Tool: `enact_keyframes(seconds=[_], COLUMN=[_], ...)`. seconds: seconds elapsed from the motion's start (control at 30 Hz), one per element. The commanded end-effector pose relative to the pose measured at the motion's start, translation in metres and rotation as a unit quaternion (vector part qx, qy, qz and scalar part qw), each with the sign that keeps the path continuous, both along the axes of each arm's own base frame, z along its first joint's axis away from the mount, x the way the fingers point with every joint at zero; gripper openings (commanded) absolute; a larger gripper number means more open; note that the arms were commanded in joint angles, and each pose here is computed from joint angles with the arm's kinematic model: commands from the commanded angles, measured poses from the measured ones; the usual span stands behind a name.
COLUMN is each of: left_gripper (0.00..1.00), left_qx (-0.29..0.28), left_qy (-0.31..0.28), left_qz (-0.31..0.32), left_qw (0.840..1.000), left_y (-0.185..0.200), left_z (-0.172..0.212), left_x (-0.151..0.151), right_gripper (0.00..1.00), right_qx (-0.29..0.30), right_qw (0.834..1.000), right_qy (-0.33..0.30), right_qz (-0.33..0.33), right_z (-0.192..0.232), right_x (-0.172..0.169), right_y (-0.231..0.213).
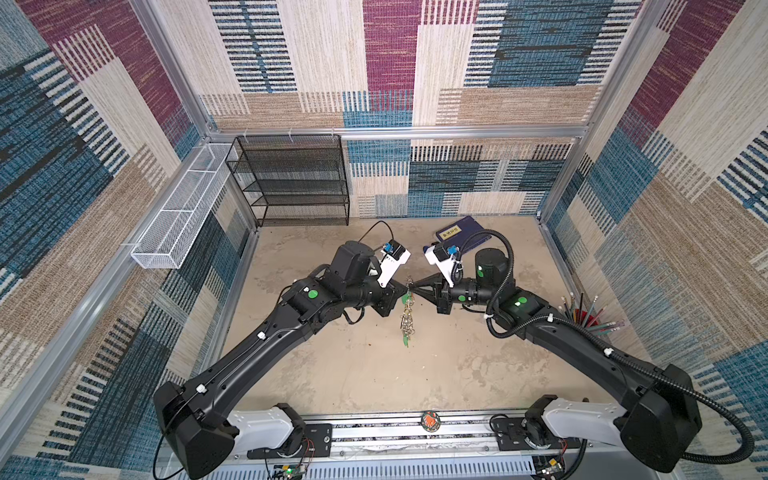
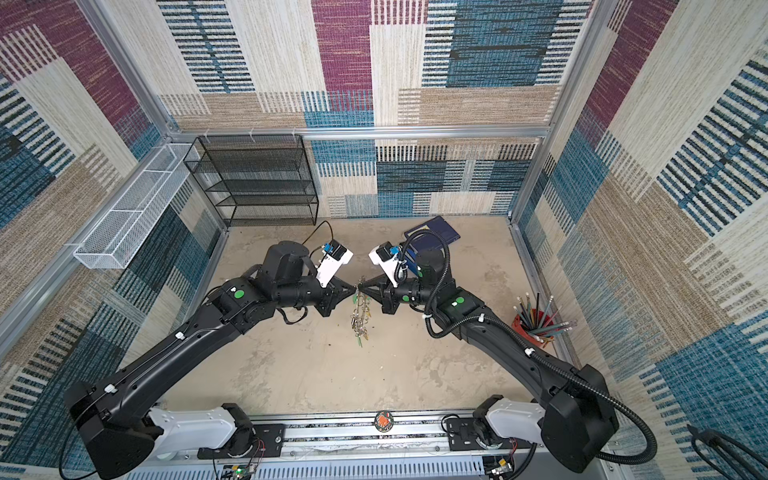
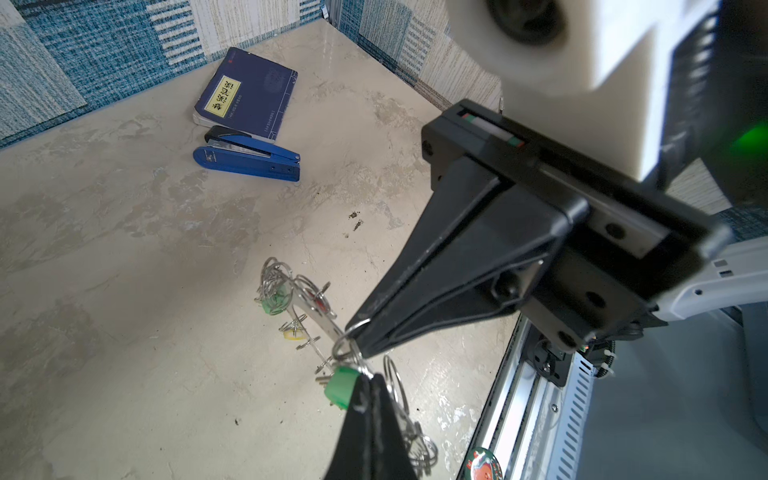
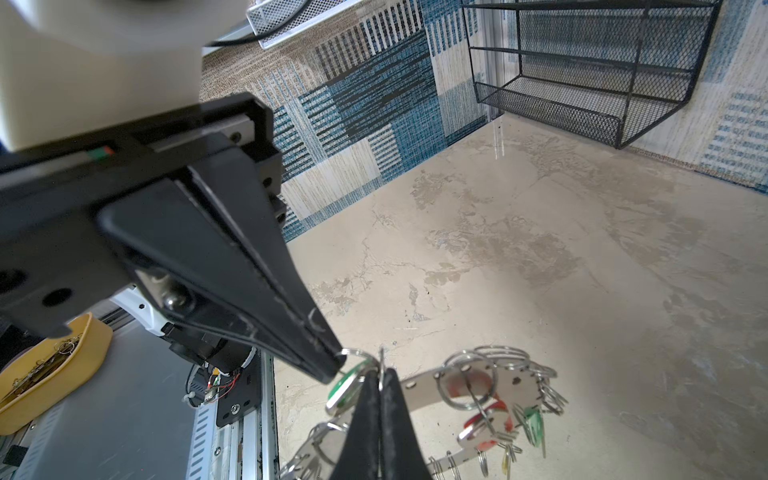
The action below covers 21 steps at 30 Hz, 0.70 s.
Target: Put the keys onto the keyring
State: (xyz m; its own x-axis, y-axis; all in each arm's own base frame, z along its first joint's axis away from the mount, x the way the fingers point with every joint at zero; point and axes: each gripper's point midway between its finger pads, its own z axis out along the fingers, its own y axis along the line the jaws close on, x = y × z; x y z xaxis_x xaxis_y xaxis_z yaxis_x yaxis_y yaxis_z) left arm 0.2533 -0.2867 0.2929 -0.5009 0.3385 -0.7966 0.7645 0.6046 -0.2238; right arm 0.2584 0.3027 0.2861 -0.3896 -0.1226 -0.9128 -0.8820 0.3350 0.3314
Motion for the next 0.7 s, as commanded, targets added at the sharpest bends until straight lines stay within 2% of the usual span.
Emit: enact_keyframes(seconds=[0.0, 0.37, 0.57, 0.67], left_gripper=[0.0, 0.0, 0.0, 0.0], left_qx=[-0.003, -0.027, -0.061, -0.06], left_qy=[0.002, 0.018, 0.013, 0.016], left_qz=[0.035, 0.133, 0.077, 0.025], left_qw=[0.999, 0.991, 0.995, 0.998], left_y=[0.004, 0.021, 0.008, 0.0], left_z=[-0.001, -0.009, 0.004, 0.006], left_x=[0.008, 0.022, 0.007, -0.006], right_gripper=[0.0, 0.0, 0.0, 0.0], right_qx=[0.021, 0.024, 0.024, 0.024], right_qw=[1.0, 0.999, 1.0, 1.0], right_qy=[-0.016, -0.018, -0.016, -0.018], right_qz=[0.008, 0.01, 0.007, 0.004], right_z=[0.015, 0.016, 0.013, 0.013], right_x=[-0.002, -0.003, -0.001, 0.001], right_y=[0.003, 0.003, 0.003, 0.003])
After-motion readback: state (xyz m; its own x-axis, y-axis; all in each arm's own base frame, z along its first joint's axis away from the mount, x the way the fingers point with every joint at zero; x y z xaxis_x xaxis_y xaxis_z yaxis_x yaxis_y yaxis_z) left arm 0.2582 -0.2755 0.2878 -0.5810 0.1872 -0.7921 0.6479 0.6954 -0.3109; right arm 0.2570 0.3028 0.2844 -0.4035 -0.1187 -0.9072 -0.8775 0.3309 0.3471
